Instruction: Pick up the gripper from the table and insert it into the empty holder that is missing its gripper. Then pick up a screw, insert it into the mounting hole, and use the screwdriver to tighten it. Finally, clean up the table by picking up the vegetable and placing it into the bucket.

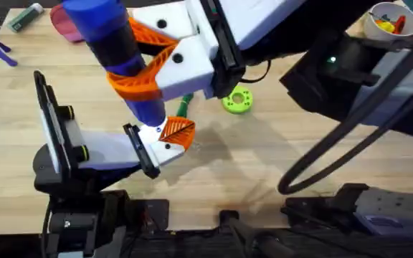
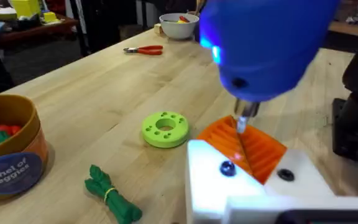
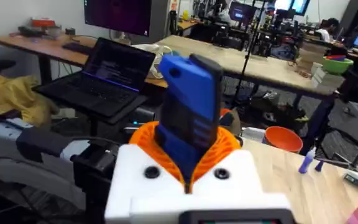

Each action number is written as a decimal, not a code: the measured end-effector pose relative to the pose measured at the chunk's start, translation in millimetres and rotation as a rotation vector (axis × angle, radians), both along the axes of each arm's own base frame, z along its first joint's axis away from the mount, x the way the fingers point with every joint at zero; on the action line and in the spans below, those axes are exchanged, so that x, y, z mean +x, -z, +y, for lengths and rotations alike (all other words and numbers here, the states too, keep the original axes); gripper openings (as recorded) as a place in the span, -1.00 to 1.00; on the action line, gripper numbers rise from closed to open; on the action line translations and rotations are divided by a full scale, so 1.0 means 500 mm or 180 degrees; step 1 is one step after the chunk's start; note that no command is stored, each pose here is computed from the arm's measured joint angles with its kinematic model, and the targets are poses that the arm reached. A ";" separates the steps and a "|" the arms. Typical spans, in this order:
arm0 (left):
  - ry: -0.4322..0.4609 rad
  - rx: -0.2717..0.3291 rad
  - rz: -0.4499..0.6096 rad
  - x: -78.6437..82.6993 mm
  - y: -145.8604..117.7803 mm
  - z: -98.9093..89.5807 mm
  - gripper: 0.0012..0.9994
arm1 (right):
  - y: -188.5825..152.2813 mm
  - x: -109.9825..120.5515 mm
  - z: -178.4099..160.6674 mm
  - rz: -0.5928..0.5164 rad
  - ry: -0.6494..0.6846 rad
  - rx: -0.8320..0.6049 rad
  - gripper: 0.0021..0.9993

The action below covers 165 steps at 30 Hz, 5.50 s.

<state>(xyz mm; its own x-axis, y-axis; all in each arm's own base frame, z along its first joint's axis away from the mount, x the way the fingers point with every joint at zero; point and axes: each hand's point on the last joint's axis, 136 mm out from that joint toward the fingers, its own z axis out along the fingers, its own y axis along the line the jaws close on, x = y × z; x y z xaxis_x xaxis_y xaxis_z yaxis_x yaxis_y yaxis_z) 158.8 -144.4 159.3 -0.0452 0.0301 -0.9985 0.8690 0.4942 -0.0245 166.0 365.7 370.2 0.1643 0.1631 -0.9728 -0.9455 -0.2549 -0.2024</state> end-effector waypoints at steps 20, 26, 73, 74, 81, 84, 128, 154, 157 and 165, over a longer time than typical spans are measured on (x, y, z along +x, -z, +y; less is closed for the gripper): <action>0.0000 0.0000 0.0000 0.000 0.000 0.000 -0.97 | 0.009 0.005 0.005 0.0000 0.0000 -0.0015 -0.96; 0.0000 0.0000 0.0000 0.000 0.000 0.000 -0.97 | 0.017 0.008 0.008 0.0023 -0.0008 -0.0039 -0.96; 0.0000 0.0000 0.0000 0.000 0.000 0.000 -0.97 | 0.037 0.006 0.022 0.0044 -0.0059 -0.0091 -0.96; 0.0000 0.0000 0.0000 0.000 0.000 0.000 -0.97 | 0.037 0.006 0.022 0.0044 -0.0059 -0.0091 -0.96; 0.0000 0.0000 0.0001 0.000 0.000 0.000 -0.97 | 0.039 0.006 0.022 0.0060 -0.0059 -0.0106 -0.96; 0.0000 0.0000 0.0000 0.000 0.000 0.000 -0.97 | 0.042 0.006 0.023 0.0085 -0.0059 -0.0131 -0.96; 0.0000 0.0000 0.0000 0.000 0.000 0.000 -0.97 | 0.045 0.007 0.023 0.0039 -0.0053 -0.0132 -0.96; -0.0001 -0.0001 0.0004 0.000 0.000 0.000 -0.97 | 0.057 0.013 0.029 0.0056 -0.0053 -0.0154 -0.96; -0.0001 -0.0001 0.0004 0.000 0.000 0.000 -0.97 | 0.057 0.013 0.029 0.0059 -0.0053 -0.0155 -0.96; -0.0001 -0.0001 0.0004 0.000 0.000 0.000 -0.97 | 0.058 0.013 0.029 0.0060 -0.0053 -0.0157 -0.96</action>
